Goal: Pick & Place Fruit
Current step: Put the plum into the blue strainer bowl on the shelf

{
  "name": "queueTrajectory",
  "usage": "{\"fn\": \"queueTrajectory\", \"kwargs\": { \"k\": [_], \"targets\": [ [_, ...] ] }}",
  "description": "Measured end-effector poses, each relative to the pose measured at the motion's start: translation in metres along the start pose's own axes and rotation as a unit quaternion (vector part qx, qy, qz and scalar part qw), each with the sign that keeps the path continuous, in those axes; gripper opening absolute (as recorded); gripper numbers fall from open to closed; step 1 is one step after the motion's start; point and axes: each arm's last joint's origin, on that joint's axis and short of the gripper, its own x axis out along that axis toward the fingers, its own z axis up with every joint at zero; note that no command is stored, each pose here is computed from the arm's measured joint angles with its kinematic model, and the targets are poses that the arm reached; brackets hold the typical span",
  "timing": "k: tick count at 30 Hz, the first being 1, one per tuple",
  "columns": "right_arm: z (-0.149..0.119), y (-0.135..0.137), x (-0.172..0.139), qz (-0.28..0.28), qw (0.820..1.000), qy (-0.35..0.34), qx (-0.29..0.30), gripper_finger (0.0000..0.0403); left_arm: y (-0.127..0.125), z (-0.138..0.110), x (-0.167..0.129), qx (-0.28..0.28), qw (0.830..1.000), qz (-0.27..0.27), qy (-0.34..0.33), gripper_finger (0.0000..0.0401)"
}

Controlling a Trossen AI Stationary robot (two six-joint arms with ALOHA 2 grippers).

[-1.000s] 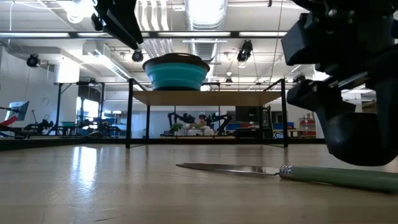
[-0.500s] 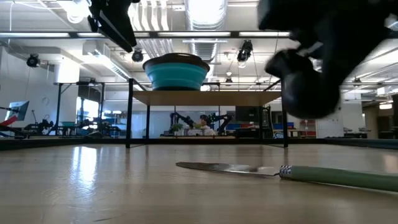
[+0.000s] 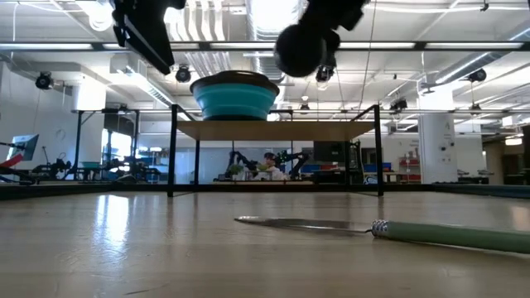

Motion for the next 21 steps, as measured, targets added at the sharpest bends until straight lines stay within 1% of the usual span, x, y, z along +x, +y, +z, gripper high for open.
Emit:
{"fn": "queueTrajectory", "kwargs": {
  "k": [6, 13, 17, 21],
  "targets": [
    [0.026, -0.027, -0.016, -0.022, 0.999, -0.043, -0.008, 0.0229, -0.003, -0.01, 0.007, 0.007, 1.0, 0.0, 0.017, 0.0213],
    [0.043, -0.057, -0.031, -0.051, 0.996, -0.076, -0.004, 0.0247, -0.009, -0.012, 0.012, -0.006, 1.0, -0.017, -0.001, 0.0213],
    [0.054, -0.072, -0.04, -0.066, 0.992, -0.106, -0.008, 0.0235, -0.01, -0.017, 0.021, -0.009, 1.0, -0.017, -0.002, 0.0213],
    [0.062, -0.088, -0.048, -0.082, 0.987, -0.135, 0.001, 0.0227, -0.01, -0.024, 0.03, -0.009, 1.0, -0.014, 0.003, 0.0213]
  ]
}}
